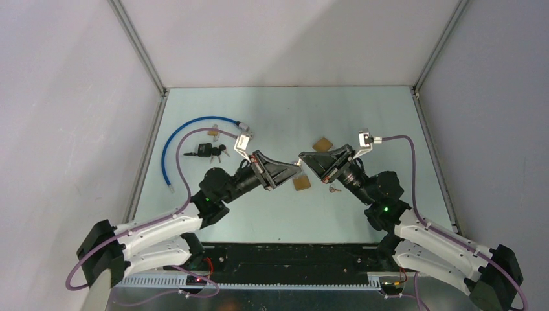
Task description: Unlock with the key
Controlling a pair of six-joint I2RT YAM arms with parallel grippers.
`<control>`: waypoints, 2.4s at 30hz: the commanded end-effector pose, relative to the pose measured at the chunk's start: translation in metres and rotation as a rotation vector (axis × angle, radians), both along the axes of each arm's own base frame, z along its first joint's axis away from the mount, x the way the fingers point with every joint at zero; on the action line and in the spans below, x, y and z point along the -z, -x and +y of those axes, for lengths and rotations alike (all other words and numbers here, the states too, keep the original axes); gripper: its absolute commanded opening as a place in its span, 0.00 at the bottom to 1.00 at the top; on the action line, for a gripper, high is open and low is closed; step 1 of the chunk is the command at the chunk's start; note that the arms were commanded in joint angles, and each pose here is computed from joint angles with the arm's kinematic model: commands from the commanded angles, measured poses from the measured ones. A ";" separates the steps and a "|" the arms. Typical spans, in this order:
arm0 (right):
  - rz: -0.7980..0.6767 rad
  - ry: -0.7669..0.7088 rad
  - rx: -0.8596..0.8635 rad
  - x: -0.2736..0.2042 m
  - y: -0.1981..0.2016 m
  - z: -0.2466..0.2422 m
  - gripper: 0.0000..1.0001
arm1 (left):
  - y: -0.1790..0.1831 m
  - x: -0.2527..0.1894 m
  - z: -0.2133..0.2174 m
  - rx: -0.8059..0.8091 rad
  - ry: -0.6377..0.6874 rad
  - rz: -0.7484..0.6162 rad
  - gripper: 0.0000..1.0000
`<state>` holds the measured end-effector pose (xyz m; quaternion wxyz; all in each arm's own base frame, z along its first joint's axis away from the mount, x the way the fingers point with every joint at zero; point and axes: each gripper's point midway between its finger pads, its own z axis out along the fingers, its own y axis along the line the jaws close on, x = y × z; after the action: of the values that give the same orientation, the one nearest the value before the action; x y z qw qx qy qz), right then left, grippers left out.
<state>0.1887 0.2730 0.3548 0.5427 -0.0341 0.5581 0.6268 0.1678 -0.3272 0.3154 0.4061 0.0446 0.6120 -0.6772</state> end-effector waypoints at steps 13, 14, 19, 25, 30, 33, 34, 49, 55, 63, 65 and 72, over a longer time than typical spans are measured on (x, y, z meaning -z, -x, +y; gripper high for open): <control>-0.032 -0.019 0.009 -0.007 0.003 -0.004 0.00 | 0.003 -0.027 0.005 -0.005 0.078 -0.035 0.46; -0.031 -0.019 0.008 -0.007 0.003 -0.004 0.00 | 0.003 -0.027 0.005 -0.006 0.079 -0.035 0.46; -0.026 -0.019 0.004 -0.006 0.003 -0.003 0.00 | 0.003 -0.028 0.005 -0.008 0.080 -0.038 0.38; -0.023 -0.017 0.010 -0.005 0.002 -0.004 0.00 | 0.006 -0.029 0.003 0.013 0.077 -0.043 0.18; -0.025 -0.019 0.017 -0.006 0.001 -0.005 0.00 | 0.006 -0.028 0.003 0.013 0.075 -0.042 0.02; -0.026 -0.016 0.018 -0.005 0.001 -0.005 0.00 | 0.005 -0.026 0.004 0.006 0.074 -0.038 0.00; -0.029 -0.014 0.019 -0.005 0.001 -0.005 0.00 | 0.005 -0.025 0.004 0.005 0.073 -0.038 0.00; 0.254 0.367 0.187 0.059 -0.038 -0.020 0.83 | -0.043 0.083 0.048 -0.160 -0.110 0.234 0.00; 0.488 0.749 0.168 0.142 -0.047 -0.025 0.94 | -0.059 0.123 0.081 -0.274 -0.188 0.318 0.00; 0.709 1.116 0.203 0.218 -0.060 -0.038 0.99 | -0.054 0.158 0.105 -0.333 -0.242 0.394 0.00; 0.707 1.151 0.202 0.227 -0.066 -0.035 0.99 | -0.052 0.161 0.109 -0.341 -0.244 0.404 0.00; 0.802 1.313 0.088 0.276 -0.085 -0.014 0.99 | -0.048 0.166 0.120 -0.371 -0.257 0.408 0.00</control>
<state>0.2614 0.2496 0.0934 0.2263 -0.0658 0.9625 0.1347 0.2159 -0.2125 0.1476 0.3749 -0.1506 0.7604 -0.5085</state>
